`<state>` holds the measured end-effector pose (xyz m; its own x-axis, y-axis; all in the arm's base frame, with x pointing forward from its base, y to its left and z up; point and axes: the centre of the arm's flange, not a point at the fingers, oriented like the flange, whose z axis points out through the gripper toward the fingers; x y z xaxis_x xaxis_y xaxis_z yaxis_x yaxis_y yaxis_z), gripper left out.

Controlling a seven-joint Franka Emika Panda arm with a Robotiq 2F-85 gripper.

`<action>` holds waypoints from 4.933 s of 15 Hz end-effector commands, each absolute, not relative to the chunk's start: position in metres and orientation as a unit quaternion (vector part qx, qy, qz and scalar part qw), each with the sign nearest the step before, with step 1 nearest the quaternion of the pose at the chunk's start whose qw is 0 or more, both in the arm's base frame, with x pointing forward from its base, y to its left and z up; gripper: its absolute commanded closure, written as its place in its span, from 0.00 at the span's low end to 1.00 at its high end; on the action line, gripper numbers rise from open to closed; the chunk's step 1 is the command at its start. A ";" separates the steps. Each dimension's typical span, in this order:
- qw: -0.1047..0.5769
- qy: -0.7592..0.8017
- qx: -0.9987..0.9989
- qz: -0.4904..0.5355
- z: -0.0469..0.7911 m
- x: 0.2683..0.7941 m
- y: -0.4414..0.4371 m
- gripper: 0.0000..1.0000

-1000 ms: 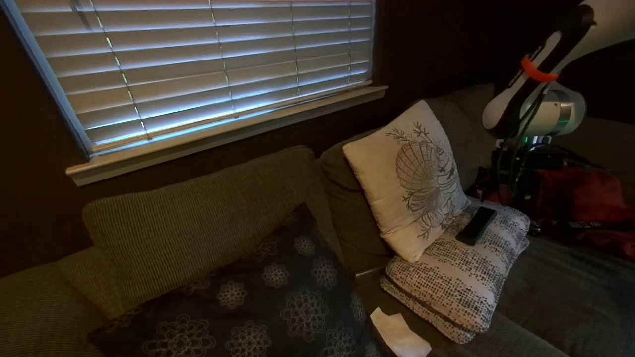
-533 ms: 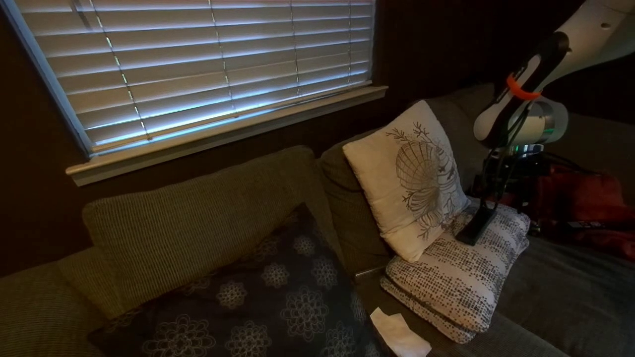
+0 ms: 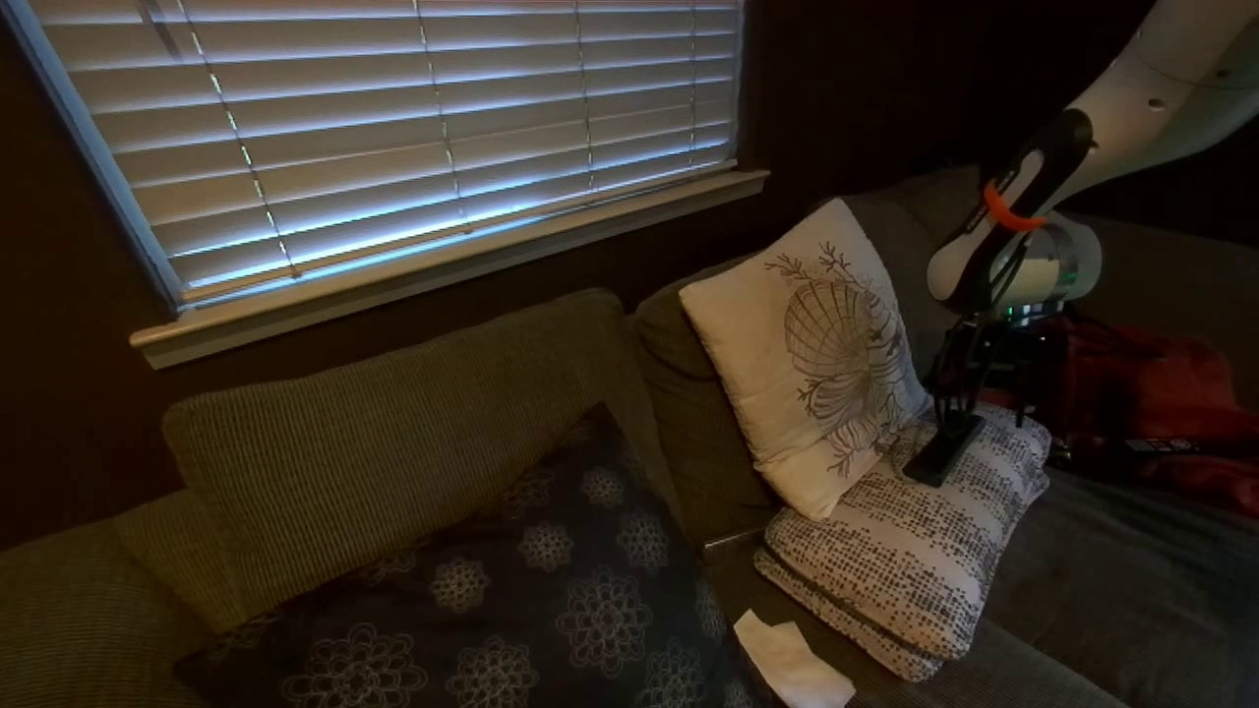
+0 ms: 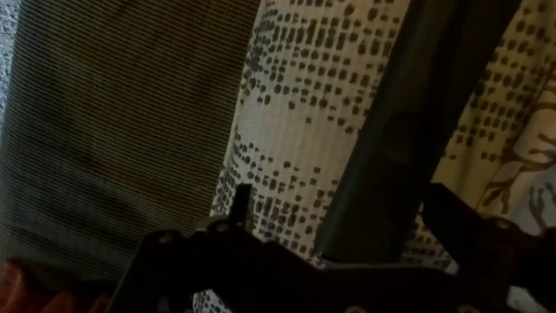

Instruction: Move the remote forward

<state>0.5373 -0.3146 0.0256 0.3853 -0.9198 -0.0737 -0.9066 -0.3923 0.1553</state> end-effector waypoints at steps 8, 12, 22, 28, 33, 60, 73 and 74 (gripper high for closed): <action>0.070 -0.546 0.833 -0.055 -0.007 0.573 -0.327 0.00; 0.070 -0.542 0.835 -0.057 -0.014 0.579 -0.329 0.00; 0.077 -0.542 0.835 -0.055 -0.011 0.584 -0.327 0.65; 0.077 -0.552 0.828 -0.052 -0.004 0.580 -0.321 0.66; 0.074 -0.574 0.814 -0.044 0.023 0.574 -0.300 0.67; 0.303 -0.610 0.706 0.193 0.085 0.612 -0.184 0.68; 0.404 -0.561 0.693 0.203 0.051 0.621 -0.149 0.68; 0.419 -0.557 0.685 0.213 0.048 0.622 -0.142 0.68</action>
